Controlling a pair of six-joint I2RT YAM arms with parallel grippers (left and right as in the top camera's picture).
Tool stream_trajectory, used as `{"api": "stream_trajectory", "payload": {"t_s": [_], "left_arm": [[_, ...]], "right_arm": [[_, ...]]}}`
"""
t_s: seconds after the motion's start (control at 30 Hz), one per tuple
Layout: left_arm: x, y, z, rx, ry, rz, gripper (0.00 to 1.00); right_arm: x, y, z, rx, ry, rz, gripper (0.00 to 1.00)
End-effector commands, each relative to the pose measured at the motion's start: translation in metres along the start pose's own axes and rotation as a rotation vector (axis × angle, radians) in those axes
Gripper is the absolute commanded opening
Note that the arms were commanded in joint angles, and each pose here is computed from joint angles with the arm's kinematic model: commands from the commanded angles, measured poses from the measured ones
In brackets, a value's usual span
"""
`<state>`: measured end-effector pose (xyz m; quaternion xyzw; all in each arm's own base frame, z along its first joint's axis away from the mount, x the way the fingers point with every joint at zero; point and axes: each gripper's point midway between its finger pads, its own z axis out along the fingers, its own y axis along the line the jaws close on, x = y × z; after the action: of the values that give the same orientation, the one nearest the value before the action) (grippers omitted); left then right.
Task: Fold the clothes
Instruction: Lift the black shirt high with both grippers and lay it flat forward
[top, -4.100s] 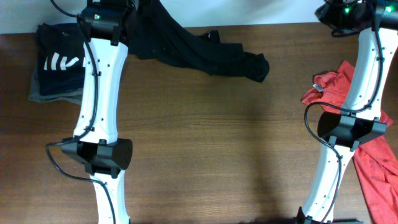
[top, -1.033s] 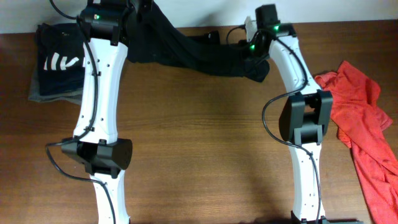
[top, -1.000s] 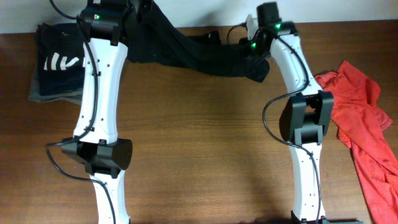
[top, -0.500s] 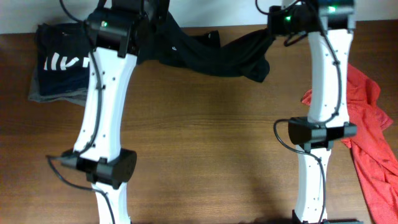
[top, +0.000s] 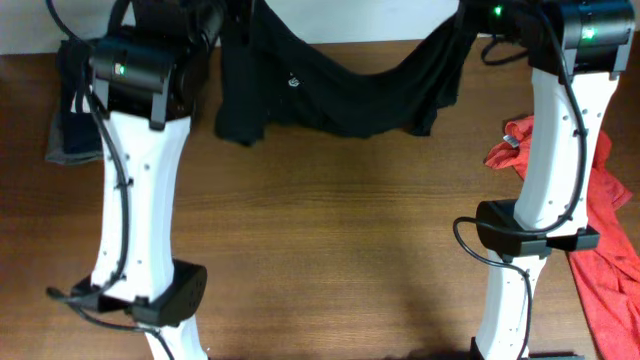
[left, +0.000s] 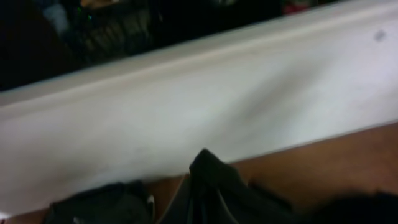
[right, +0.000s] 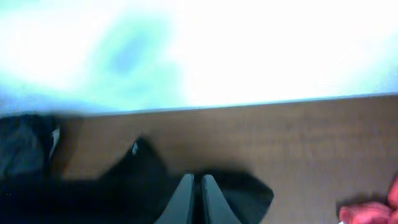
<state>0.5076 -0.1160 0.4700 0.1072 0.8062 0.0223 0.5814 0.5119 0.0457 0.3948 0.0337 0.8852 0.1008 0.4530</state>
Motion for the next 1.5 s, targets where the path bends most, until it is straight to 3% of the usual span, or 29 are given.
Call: {"api": "stream_trajectory", "payload": {"t_s": [0.0, 0.2, 0.37, 0.5, 0.67, 0.77, 0.8, 0.93, 1.03, 1.07, 1.1, 1.17, 1.23, 1.27, 1.3, 1.37, 1.47], "left_arm": [[0.019, 0.001, 0.053, 0.063, 0.012, -0.013, 0.01], [-0.016, 0.025, 0.105, 0.059, -0.239, -0.020, 0.01], [-0.080, 0.049, 0.069, -0.005, -0.492, 0.025, 0.01], [-0.103, 0.055, 0.028, -0.013, -0.524, 0.028, 0.01], [-0.070, 0.050, 0.010, 0.024, -0.327, 0.027, 0.01], [-0.023, 0.037, 0.018, 0.070, -0.122, -0.008, 0.01], [0.009, 0.030, 0.021, 0.093, 0.009, -0.055, 0.01], [0.059, 0.021, 0.014, 0.113, 0.218, -0.134, 0.01], [0.092, 0.016, 0.004, 0.110, 0.365, -0.213, 0.02], [0.103, 0.015, 0.000, 0.107, 0.417, -0.233, 0.13], [0.114, 0.013, -0.006, 0.105, 0.467, -0.244, 0.21], [0.132, 0.011, -0.016, 0.106, 0.554, -0.244, 0.22], [0.142, 0.010, -0.022, 0.107, 0.602, -0.243, 0.39], [0.148, 0.009, -0.027, 0.112, 0.634, -0.243, 0.58], [0.151, 0.007, -0.029, 0.122, 0.648, -0.246, 0.74], [0.150, -0.001, -0.030, 0.165, 0.652, -0.260, 0.95], [0.159, -0.007, -0.026, 0.187, 0.684, -0.267, 0.96]], "right_arm": [[-0.014, -0.020, 0.013, 0.052, -0.052, 0.036, 0.04], [-0.083, -0.038, 0.021, 0.039, -0.324, 0.041, 0.04], [-0.129, -0.052, -0.027, 0.049, -0.519, 0.034, 0.04], [-0.132, -0.066, -0.068, 0.083, -0.541, 0.046, 0.04], [-0.097, -0.074, -0.073, 0.127, -0.390, 0.033, 0.04], [-0.059, -0.080, -0.060, 0.148, -0.231, 0.055, 0.04], [-0.035, -0.083, -0.056, 0.161, -0.130, 0.074, 0.04], [0.009, -0.086, -0.055, 0.184, 0.047, 0.106, 0.05], [0.038, -0.088, -0.058, 0.197, 0.161, 0.122, 0.32], [0.041, -0.088, -0.055, 0.193, 0.180, 0.118, 0.47], [0.044, -0.086, -0.054, 0.184, 0.191, 0.120, 0.51], [0.045, -0.084, -0.052, 0.180, 0.199, 0.118, 0.54], [0.045, -0.084, -0.053, 0.181, 0.199, 0.118, 0.71], [0.044, -0.085, -0.054, 0.183, 0.196, 0.119, 0.82], [0.044, -0.086, -0.054, 0.188, 0.195, 0.119, 0.86], [0.044, -0.088, -0.055, 0.203, 0.192, 0.117, 0.90], [0.046, -0.089, -0.054, 0.205, 0.200, 0.118, 0.93]]}}
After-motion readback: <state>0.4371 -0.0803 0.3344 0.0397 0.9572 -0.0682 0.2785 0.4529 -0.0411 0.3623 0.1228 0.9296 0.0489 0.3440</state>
